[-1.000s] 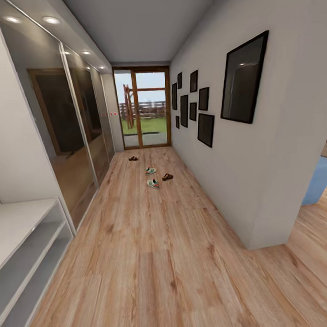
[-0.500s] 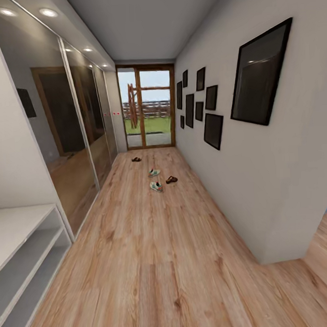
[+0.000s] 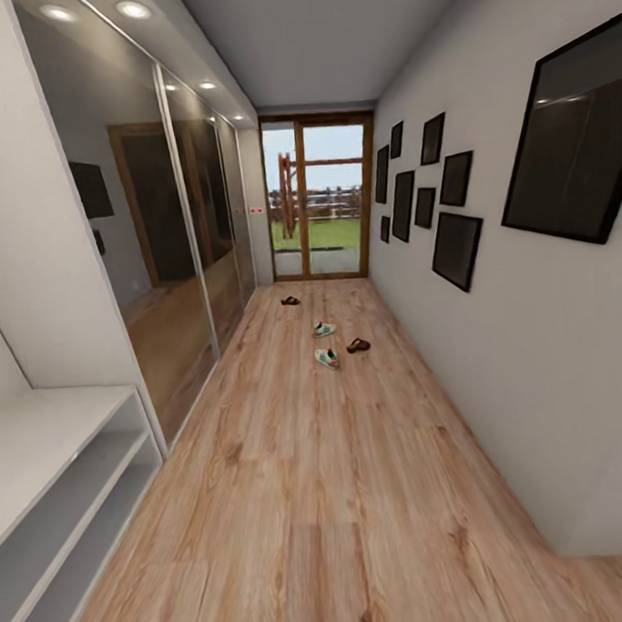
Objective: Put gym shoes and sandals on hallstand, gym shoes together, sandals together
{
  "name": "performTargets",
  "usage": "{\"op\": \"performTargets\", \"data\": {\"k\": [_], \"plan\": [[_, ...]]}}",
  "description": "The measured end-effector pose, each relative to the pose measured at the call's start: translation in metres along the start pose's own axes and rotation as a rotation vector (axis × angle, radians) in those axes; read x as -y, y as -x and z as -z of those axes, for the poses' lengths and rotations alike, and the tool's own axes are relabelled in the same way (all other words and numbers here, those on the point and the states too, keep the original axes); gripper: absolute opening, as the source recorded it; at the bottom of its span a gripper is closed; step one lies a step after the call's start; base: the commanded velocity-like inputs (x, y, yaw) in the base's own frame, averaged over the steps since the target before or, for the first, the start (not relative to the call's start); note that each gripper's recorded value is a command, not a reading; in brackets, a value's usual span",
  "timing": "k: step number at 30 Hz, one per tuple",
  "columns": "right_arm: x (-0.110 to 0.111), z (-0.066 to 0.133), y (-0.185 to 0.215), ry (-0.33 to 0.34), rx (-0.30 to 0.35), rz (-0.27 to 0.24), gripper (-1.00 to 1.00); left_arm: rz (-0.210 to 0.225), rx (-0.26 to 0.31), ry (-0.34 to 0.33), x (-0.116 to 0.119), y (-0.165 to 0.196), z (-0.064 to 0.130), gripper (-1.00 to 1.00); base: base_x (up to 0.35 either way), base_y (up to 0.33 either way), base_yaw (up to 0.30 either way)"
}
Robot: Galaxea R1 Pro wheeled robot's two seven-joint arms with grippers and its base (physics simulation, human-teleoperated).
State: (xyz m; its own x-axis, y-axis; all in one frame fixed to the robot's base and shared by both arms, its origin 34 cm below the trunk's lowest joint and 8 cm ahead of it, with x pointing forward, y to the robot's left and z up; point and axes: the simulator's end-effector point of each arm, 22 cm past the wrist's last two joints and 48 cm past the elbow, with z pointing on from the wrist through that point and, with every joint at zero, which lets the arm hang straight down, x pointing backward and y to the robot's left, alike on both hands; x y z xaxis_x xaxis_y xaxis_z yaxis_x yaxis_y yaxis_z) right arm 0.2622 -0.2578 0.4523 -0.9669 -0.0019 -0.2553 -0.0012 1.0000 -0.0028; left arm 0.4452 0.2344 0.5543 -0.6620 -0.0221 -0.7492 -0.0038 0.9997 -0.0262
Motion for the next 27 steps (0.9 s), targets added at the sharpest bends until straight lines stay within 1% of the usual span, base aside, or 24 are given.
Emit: {"op": "performTargets", "data": {"k": [7,27], "plan": [[0.0001,-0.0001,-0.0015,0.000,-0.004,0.000,1.00,0.000,-0.003,0.000,0.0000,-0.0013,0.0000,1.00,0.348,0.000,0.086],[0.0001,-0.0001,-0.0017,0.000,-0.004,0.000,1.00,0.000,-0.004,0.000,0.0000,-0.0016,0.0000,1.00,0.348,0.000,0.004]]}}
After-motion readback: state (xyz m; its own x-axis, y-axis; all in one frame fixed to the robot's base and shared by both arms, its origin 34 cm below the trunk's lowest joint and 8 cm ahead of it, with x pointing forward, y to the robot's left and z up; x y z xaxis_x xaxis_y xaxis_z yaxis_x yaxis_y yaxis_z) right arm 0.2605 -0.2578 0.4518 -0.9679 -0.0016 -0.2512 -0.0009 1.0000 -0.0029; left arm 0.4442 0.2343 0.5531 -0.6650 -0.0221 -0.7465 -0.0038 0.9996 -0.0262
